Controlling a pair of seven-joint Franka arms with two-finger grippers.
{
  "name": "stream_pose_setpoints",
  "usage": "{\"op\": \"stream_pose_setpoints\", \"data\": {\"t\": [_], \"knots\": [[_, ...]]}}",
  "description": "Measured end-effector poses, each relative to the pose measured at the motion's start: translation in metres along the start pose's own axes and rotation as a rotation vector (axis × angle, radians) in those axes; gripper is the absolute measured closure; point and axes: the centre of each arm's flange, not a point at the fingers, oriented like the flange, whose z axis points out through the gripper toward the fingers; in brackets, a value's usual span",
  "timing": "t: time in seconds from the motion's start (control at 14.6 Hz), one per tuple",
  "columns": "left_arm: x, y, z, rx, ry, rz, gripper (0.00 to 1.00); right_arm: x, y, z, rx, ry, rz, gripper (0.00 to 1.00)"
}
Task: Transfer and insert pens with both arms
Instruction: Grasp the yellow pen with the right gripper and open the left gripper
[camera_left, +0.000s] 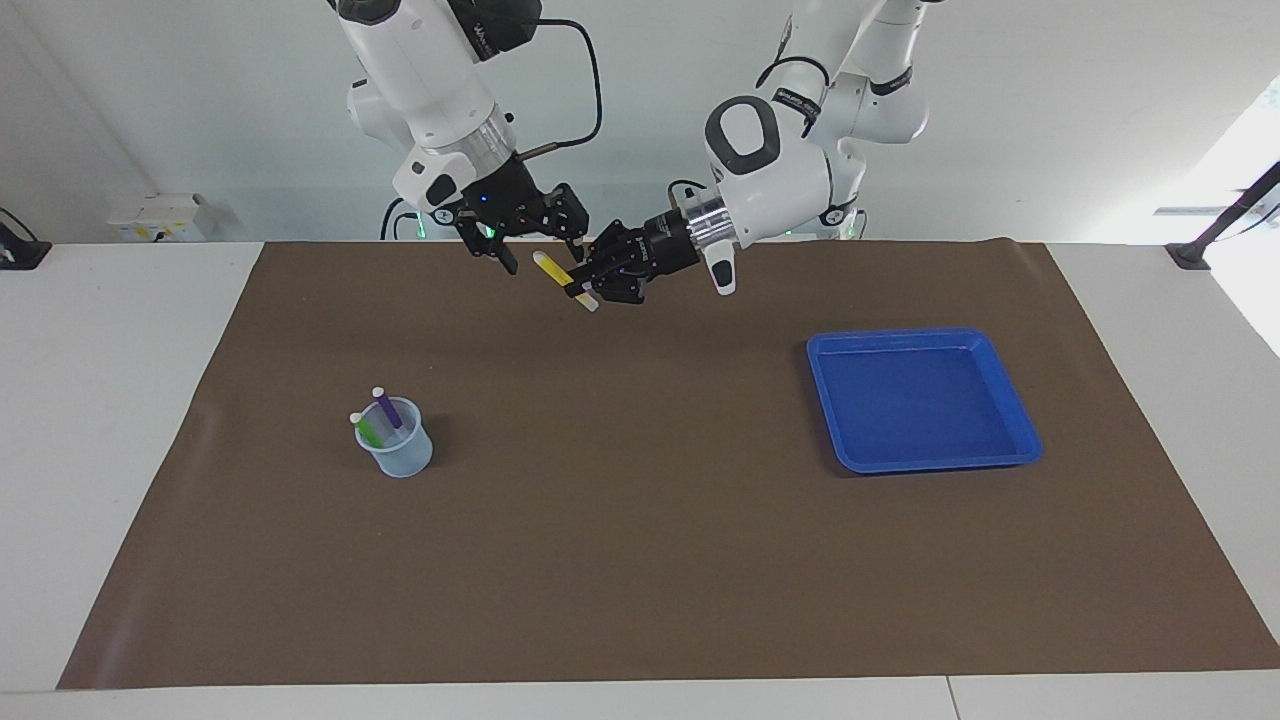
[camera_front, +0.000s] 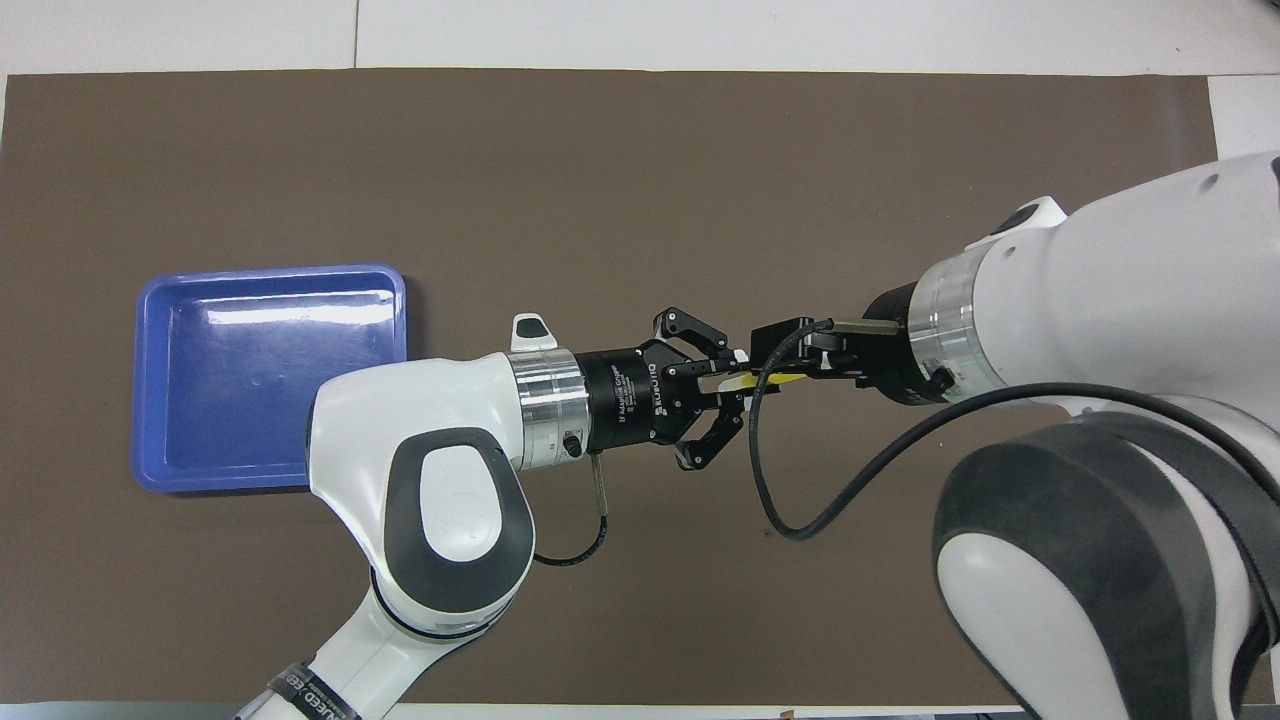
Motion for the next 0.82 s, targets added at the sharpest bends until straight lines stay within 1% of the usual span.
{"op": "stream_pose_setpoints", "data": {"t": [0.07,0.14,0.21,0.34,0.41,0.62,0.82], "knots": [[0.0,0.0001,-0.0001,-0.001,0.0,0.0,0.83,0.0013,0.0006,0.0014,0.004,0.01,0.002,0.08],[0.0001,0.0001,-0.0001,-0.002,-0.001,-0.001,0.83,0.0022,0.0011,0.0022,0.006,0.018,0.004,0.08],[0.0001,0.0002,-0.0002,-0.003,-0.002,-0.003,0.83,0.0027,0.0014,0.0027,0.007,0.021,0.005,0.15],[0.0002,0.0003,-0.0002,-0.005,-0.007,-0.009,0.83,0.0025,0.0013,0.0034,0.013,0.018,0.007,0.37],[0.0002,0.0003,-0.0003,-0.007,-0.009,-0.012,0.83,0.0023,0.0008,0.0035,0.02,0.015,0.01,0.51],[0.0006,0.0017,-0.0017,-0.017,-0.009,-0.015,0.83,0.0014,-0.001,0.0033,0.03,0.014,0.011,0.8],[0.0006,0.002,-0.002,-0.019,-0.01,-0.016,0.83,0.0013,-0.0014,0.0028,0.031,0.017,0.01,0.81]]}}
